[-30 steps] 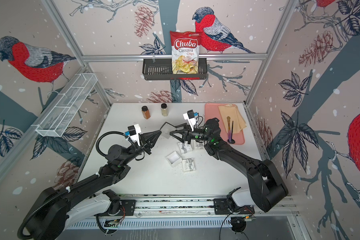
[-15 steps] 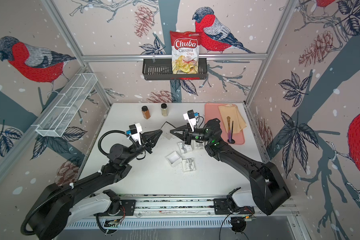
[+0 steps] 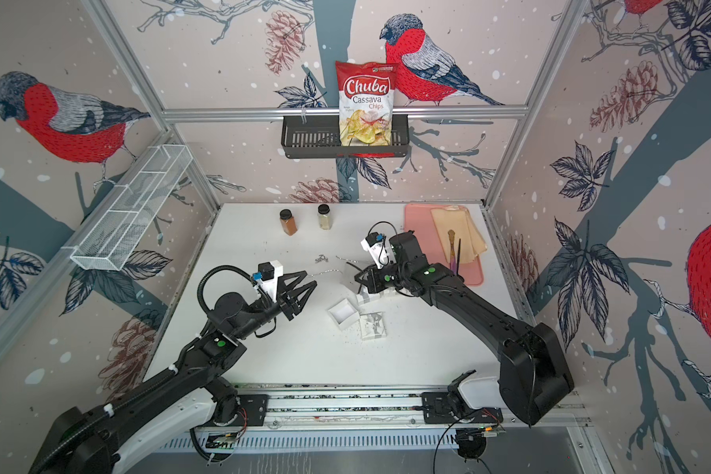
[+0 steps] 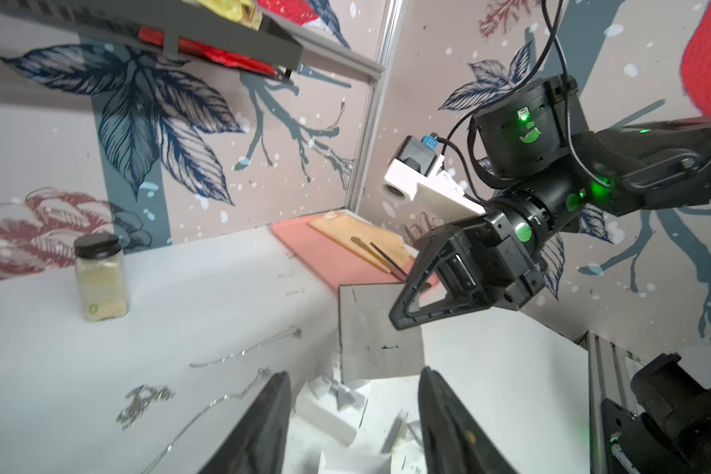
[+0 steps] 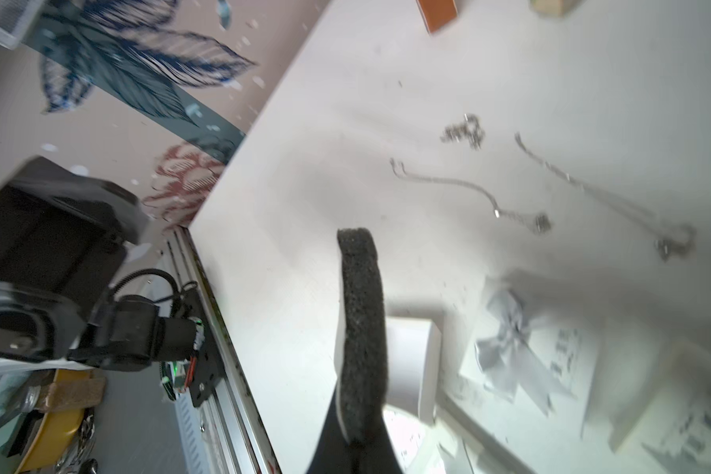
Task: Take the necklace out of the lift-off lid jewelry box
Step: Place the inner lining in the jewelry box.
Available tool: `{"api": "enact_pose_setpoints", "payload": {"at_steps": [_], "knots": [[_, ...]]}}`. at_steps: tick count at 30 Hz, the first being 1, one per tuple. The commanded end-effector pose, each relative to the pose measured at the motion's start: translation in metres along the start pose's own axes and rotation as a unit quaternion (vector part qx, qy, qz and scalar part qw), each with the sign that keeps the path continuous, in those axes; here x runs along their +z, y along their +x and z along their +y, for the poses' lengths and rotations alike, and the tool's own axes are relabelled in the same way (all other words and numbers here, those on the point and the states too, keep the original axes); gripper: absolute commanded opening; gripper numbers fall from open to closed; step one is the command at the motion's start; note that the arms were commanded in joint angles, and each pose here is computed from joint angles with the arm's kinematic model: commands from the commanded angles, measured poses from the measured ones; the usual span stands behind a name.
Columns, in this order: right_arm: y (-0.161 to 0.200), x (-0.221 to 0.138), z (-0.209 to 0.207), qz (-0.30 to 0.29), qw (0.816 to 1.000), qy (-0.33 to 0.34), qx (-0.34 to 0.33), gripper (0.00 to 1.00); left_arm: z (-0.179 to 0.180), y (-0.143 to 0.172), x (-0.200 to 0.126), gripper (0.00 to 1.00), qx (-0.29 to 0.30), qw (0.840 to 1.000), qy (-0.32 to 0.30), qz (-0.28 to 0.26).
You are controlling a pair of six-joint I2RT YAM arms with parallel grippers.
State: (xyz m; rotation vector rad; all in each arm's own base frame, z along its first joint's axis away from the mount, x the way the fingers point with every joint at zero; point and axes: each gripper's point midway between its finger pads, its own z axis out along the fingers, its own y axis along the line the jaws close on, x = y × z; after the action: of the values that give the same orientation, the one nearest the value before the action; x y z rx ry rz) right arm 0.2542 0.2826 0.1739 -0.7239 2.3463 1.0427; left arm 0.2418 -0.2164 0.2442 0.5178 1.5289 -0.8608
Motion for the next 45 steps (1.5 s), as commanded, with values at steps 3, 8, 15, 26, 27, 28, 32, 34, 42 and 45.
{"api": "enact_pose_setpoints", "payload": {"at_steps": [3, 8, 15, 26, 27, 28, 32, 34, 42, 45], "knots": [[0.063, 0.01, -0.031, 0.099, 0.992, 0.065, 0.049, 0.02, 0.013, 0.003, -0.009, 0.55, 0.007, 0.999, -0.04, -0.008], [0.084, 0.031, -0.031, 0.146, 0.985, 0.068, 0.058, 0.01, 0.014, -0.001, -0.008, 0.55, 0.018, 0.999, -0.042, -0.007], [0.087, 0.055, -0.009, 0.18, 0.982, 0.044, 0.043, 0.0, 0.015, 0.0, -0.011, 0.55, 0.026, 0.999, -0.048, -0.004], [0.054, 0.061, 0.023, 0.201, 0.979, -0.002, 0.014, 0.01, 0.03, 0.015, -0.023, 0.55, 0.029, 0.996, -0.09, 0.006], [0.053, 0.065, 0.025, 0.21, 0.978, -0.003, 0.009, 0.01, 0.031, 0.019, -0.024, 0.55, 0.022, 0.995, -0.093, 0.01], [0.054, 0.068, 0.026, 0.219, 0.976, -0.003, 0.004, 0.01, 0.033, 0.023, -0.024, 0.54, 0.015, 0.995, -0.097, 0.014], [0.065, 0.083, 0.025, 0.255, 0.967, -0.004, -0.004, 0.0, 0.039, 0.049, -0.029, 0.44, -0.025, 0.993, -0.111, 0.043], [0.069, 0.087, 0.026, 0.266, 0.964, -0.008, -0.007, 0.0, 0.039, 0.062, -0.032, 0.43, -0.039, 0.992, -0.108, 0.061], [0.076, 0.096, 0.022, 0.284, 0.959, -0.009, -0.003, 0.01, 0.042, 0.102, -0.048, 0.31, -0.038, 0.985, -0.117, 0.118], [0.074, 0.1, 0.021, 0.277, 0.961, -0.009, 0.001, 0.01, 0.042, 0.118, -0.051, 0.26, -0.088, 0.979, -0.123, 0.135]]}}
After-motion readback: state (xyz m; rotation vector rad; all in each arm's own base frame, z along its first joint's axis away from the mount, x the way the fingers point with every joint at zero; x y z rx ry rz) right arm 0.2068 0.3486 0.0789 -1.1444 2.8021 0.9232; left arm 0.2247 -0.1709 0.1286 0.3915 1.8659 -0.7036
